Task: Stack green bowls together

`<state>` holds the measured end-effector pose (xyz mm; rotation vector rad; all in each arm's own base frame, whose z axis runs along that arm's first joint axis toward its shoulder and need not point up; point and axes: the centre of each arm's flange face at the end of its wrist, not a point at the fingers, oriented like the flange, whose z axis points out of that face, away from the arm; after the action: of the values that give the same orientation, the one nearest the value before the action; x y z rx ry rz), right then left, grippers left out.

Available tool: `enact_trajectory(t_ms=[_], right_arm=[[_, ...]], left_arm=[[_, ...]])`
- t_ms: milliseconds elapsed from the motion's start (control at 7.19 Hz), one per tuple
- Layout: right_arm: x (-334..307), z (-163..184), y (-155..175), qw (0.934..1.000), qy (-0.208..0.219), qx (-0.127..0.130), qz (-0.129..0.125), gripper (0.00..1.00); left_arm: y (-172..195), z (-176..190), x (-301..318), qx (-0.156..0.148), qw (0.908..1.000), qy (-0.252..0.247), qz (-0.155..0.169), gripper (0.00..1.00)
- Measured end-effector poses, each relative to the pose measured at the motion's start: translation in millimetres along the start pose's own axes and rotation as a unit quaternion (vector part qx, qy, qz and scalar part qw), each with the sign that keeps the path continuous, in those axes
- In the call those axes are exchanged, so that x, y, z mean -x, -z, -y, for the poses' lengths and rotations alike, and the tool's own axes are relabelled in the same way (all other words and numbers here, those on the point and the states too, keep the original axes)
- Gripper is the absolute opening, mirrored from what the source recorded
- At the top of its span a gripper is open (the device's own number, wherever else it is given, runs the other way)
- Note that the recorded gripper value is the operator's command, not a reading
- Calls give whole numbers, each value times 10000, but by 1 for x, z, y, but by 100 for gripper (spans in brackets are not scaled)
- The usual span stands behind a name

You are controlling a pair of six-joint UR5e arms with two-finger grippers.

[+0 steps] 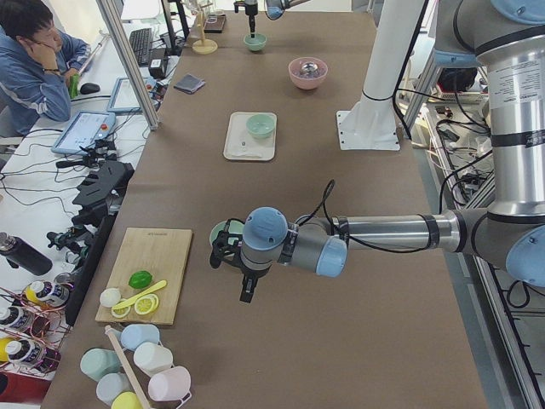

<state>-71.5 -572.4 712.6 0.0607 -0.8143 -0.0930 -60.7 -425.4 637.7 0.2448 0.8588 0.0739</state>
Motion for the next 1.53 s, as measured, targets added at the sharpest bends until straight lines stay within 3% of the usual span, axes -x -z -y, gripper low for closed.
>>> enact_trajectory(t_ms=[139,278,557,835,1113,1530], right_arm=[[-2,-2,-3,10000,-44,31,-6,15],[-4,-3,-4,10000,-70,51,-10,0],[0,-1,-2,10000,-46,28,20,0],[34,18,22,9996,-157,-189,162,0],[110,36,50,9965,-546,-360,511,0],[271,42,72,9887,-1069,-318,1005,0]], left_arm=[[0,0,0,-3,10000,-2,-1,97],[0,0,0,-4,10000,1,-3,97],[1,1,-2,-26,10000,78,-10,97],[-17,7,-19,132,9995,287,-37,98],[-53,24,-62,296,9978,591,-3,98],[-109,64,-112,307,9962,761,299,91]])
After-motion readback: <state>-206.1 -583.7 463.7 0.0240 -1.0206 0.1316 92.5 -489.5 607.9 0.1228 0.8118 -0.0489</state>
